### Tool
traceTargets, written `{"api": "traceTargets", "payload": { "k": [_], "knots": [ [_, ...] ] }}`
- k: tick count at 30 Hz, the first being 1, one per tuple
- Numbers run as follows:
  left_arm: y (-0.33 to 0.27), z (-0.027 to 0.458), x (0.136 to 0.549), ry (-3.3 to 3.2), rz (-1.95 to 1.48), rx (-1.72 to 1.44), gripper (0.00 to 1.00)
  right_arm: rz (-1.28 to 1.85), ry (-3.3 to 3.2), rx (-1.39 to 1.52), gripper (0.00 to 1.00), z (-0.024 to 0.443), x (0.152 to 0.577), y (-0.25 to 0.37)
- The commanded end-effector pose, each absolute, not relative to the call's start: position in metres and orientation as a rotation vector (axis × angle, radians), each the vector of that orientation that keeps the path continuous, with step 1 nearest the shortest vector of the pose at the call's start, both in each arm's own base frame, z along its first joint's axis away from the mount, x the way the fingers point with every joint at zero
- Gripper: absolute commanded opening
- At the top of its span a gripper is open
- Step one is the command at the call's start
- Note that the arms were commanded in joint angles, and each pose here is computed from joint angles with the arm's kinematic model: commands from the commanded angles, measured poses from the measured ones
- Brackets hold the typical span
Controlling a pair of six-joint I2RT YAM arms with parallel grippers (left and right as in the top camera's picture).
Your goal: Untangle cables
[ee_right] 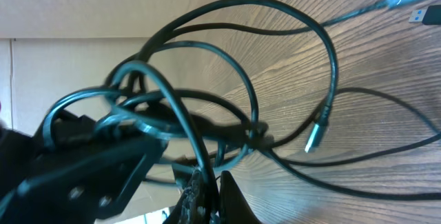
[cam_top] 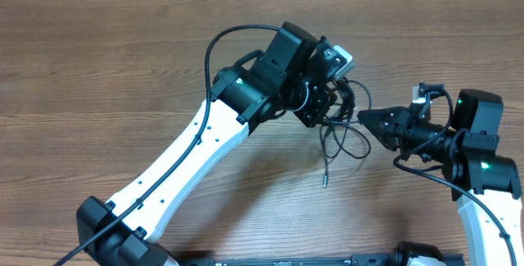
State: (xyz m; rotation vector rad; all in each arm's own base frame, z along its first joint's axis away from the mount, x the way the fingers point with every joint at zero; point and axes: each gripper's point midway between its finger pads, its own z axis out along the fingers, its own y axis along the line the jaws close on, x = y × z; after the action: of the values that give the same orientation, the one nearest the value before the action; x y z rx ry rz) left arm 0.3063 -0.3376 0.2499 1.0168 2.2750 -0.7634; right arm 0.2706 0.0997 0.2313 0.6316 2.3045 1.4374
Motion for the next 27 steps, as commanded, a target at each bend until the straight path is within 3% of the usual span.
{"api": "traceTargets", "payload": {
  "k": [1,11,16,22,27],
  "knots": [
    [-0.312,0.257,0.333,2.27,-0.552,0.911,0.04,1.419,2.298,0.615,0.04,0.232,0.272,0.098],
    [-0.281,0.256,0.358,2.305,-0.512,0.811,0.04,1.407,2.303,0.589,0.04,0.231,0.271,0.098],
    [-0.279,0.257,0.355,2.264,-0.562,0.914,0.04,1.378,2.309,0.578,0.04,0.229,0.271,0.097],
    [-0.304,0.267,0.325,2.099,-0.771,1.183,0.04,1.362,2.31,0.582,0.64,0.227,0.272,0.095],
    [-0.304,0.267,0.325,2.113,-0.782,1.164,0.04,1.361,2.309,0.579,0.75,0.228,0.273,0.095]
  ]
}}
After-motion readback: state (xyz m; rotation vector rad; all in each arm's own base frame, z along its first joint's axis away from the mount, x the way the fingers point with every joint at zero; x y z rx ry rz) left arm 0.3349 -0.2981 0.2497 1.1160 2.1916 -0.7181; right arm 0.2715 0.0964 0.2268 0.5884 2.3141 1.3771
